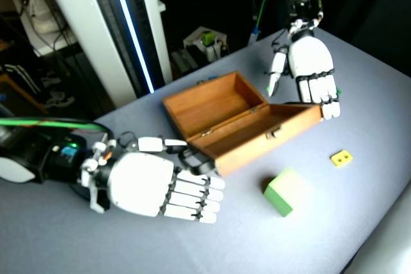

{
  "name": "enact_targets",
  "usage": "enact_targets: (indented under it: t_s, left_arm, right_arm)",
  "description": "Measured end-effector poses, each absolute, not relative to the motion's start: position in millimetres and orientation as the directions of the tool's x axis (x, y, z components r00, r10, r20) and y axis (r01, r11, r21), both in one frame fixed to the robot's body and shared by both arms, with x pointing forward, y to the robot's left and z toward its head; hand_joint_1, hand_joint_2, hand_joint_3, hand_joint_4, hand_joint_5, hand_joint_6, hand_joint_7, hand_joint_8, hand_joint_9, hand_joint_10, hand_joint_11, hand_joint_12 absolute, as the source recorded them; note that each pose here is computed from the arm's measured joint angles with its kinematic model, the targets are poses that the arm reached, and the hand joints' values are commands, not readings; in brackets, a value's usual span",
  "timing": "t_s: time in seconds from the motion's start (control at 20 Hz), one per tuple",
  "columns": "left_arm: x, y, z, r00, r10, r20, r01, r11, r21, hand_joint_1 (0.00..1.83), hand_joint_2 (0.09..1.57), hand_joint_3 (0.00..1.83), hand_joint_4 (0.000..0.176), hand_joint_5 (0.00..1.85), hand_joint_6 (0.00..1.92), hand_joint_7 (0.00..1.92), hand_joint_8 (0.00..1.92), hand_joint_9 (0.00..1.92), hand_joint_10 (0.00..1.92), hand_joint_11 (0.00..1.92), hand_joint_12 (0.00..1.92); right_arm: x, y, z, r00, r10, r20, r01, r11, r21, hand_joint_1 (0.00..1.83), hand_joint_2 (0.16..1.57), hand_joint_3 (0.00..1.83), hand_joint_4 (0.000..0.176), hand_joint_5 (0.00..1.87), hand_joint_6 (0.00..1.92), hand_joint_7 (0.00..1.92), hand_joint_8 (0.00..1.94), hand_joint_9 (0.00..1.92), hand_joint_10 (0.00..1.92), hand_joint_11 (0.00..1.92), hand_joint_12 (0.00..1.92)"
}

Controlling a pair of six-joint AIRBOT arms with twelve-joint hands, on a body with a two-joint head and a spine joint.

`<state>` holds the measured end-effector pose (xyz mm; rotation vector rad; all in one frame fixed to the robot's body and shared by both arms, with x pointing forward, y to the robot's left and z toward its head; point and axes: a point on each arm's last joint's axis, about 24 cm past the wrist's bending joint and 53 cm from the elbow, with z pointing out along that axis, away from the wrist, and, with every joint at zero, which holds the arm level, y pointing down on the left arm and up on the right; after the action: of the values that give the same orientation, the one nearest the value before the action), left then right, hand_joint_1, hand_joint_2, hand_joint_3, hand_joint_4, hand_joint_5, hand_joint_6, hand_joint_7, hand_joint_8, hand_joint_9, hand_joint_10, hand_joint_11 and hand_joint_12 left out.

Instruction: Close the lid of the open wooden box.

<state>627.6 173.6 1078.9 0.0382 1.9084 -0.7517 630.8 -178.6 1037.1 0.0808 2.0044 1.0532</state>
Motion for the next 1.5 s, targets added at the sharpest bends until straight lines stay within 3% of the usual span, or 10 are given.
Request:
enact_targets:
  t_s: [0.6, 0.65, 0.7, 0.9, 1.15, 1.5]
  left_arm:
    - [612, 177, 1101, -0.422, -0.361, -0.832, 0.374, 0.766, -0.523, 0.0, 1.3, 0.01, 0.0, 0.06, 0.01, 0.02, 0.0, 0.0, 0.0, 0.0, 0.0]
    - [611, 178, 1101, -0.422, -0.362, -0.831, 0.375, 0.765, -0.523, 0.0, 1.3, 0.01, 0.0, 0.05, 0.0, 0.03, 0.0, 0.0, 0.0, 0.0, 0.0]
    - [610, 178, 1102, -0.419, -0.366, -0.831, 0.377, 0.763, -0.526, 0.0, 1.31, 0.01, 0.0, 0.05, 0.0, 0.03, 0.01, 0.01, 0.0, 0.0, 0.0]
    - [605, 182, 1106, -0.41, -0.386, -0.826, 0.372, 0.756, -0.538, 0.0, 1.33, 0.0, 0.0, 0.09, 0.0, 0.1, 0.01, 0.06, 0.01, 0.0, 0.0]
    - [596, 190, 1105, -0.411, -0.405, -0.816, 0.356, 0.753, -0.553, 0.0, 1.26, 0.0, 0.0, 0.08, 0.01, 0.07, 0.0, 0.06, 0.0, 0.0, 0.0]
    - [591, 198, 1103, -0.409, -0.429, -0.805, 0.337, 0.749, -0.571, 0.0, 1.28, 0.0, 0.0, 0.1, 0.0, 0.06, 0.0, 0.05, 0.0, 0.0, 0.0]
  right_arm:
    - [619, -166, 1067, -0.625, 0.441, -0.644, -0.362, 0.567, 0.74, 0.0, 1.24, 0.01, 0.0, 0.06, 0.01, 0.06, 0.01, 0.0, 0.0, 0.09, 0.04]
    - [617, -164, 1070, -0.625, 0.44, -0.645, -0.37, 0.56, 0.741, 0.0, 1.25, 0.01, 0.007, 0.04, 0.0, 0.04, 0.0, 0.0, 0.0, 0.06, 0.02]
    - [615, -163, 1074, -0.623, 0.44, -0.647, -0.382, 0.551, 0.742, 0.0, 1.25, 0.01, 0.0, 0.04, 0.0, 0.04, 0.0, 0.0, 0.0, 0.01, 0.0]
    - [605, -153, 1087, -0.625, 0.443, -0.642, -0.419, 0.504, 0.755, 0.0, 1.25, 0.0, 0.0, 0.03, 0.0, 0.01, 0.0, 0.0, 0.0, 0.01, 0.0]
    - [591, -139, 1094, -0.641, 0.428, -0.637, -0.452, 0.46, 0.764, 0.0, 1.28, 0.01, 0.0, 0.02, 0.0, 0.0, 0.0, 0.0, 0.0, 0.0, 0.0]
    - [569, -122, 1093, -0.672, 0.379, -0.637, -0.488, 0.419, 0.765, 0.0, 1.29, 0.01, 0.0, 0.03, 0.0, 0.0, 0.0, 0.0, 0.0, 0.0, 0.0]
